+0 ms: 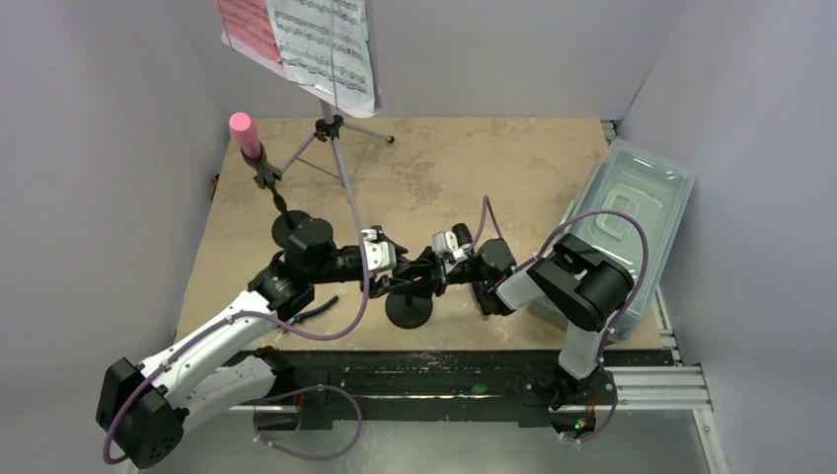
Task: Set up the instrument practice props
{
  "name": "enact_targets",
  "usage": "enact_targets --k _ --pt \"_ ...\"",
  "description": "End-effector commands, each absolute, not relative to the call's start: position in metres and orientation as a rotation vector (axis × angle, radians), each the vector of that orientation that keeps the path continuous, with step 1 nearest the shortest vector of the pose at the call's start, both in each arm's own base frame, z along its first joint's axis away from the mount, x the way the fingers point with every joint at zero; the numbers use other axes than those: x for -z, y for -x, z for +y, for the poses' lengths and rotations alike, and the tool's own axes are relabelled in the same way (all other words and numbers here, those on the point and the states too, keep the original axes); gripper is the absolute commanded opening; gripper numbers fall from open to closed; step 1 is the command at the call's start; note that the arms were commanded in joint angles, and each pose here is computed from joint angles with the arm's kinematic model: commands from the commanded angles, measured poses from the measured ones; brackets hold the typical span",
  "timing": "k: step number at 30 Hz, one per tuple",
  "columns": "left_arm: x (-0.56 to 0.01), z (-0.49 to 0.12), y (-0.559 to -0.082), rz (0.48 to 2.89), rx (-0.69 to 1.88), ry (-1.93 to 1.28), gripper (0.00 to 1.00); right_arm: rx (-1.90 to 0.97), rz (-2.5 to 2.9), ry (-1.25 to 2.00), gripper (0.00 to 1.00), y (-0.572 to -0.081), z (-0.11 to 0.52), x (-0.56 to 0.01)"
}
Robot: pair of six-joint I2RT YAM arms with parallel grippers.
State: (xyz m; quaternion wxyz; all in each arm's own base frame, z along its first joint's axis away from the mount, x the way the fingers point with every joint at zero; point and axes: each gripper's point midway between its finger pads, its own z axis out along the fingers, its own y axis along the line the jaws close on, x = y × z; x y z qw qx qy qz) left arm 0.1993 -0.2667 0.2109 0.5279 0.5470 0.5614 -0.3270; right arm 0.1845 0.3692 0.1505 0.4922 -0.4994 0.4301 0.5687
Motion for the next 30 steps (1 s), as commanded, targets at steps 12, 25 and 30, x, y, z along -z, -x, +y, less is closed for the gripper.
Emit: enact_targets --k 12,25,30 --pt "-0.226 -0.26 -0.205 1.281 0.714 -1.26 0.34 -1.153 1.196 0.966 0.99 -0.203 0.335 -0.173" --pt "-0.234 -0.252 -0.207 1.305 0.686 -1.196 0.0 -0.685 1.898 0.297 0.99 -0.252 0.232 -0.149" --pt "-0.237 -0.25 -0.205 1.299 0.687 -1.177 0.0 -0.344 1.932 -0.085 0.99 -0.289 0.175 -0.17"
